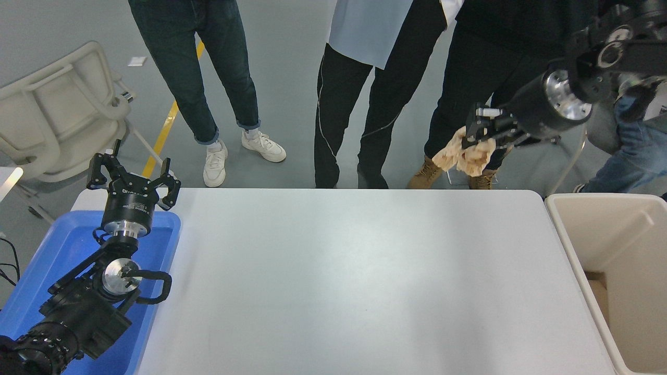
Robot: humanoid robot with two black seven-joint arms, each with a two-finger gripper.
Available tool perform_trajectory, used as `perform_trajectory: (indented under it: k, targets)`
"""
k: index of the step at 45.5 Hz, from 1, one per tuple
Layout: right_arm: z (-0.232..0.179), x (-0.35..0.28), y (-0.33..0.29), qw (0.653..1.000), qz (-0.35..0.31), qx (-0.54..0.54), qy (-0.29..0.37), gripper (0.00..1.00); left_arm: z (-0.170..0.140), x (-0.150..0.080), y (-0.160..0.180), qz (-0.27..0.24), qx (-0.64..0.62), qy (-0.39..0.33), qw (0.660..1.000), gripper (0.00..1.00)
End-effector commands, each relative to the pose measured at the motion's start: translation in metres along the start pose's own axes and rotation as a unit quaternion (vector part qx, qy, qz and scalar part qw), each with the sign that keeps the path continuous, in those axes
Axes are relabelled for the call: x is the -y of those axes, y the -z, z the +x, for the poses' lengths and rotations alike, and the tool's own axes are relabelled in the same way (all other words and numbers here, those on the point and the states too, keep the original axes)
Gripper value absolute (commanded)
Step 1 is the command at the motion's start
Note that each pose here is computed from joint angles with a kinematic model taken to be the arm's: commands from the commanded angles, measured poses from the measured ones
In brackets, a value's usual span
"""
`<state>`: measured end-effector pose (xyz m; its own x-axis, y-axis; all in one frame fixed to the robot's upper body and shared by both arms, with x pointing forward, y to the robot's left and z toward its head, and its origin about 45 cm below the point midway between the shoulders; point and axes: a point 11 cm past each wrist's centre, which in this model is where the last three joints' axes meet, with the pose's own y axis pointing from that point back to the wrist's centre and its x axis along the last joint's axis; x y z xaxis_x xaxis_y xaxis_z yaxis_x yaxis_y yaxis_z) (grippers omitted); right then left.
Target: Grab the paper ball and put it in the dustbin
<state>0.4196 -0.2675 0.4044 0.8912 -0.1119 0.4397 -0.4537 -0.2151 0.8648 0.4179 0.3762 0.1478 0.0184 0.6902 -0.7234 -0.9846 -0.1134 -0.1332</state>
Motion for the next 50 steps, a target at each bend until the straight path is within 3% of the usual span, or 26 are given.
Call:
perform_trajectory:
  k: [1,20,35,50]
  targets:
    - [0.005,-0.018,0.0,1.0,0.005,-0.001,-0.008,0.0,0.0,0.0,0.0,0.0,0.0,0.0,1.0,0.99]
    - [0.006,-0.006,-0.024,1.0,-0.008,0.019,-0.019,0.0,0.0,0.0,0.0,0.0,0.0,0.0,1.0,0.99]
    - [0.029,0.051,-0.189,0.962,-0.148,0.136,-0.187,0.0,0.0,0.0,0.0,0.0,0.0,0.0,1.0,0.99]
    - [-0.06,0.101,-0.322,0.888,-0.259,0.227,-0.305,0.0,0.0,0.0,0.0,0.0,0.0,0.0,1.0,0.99]
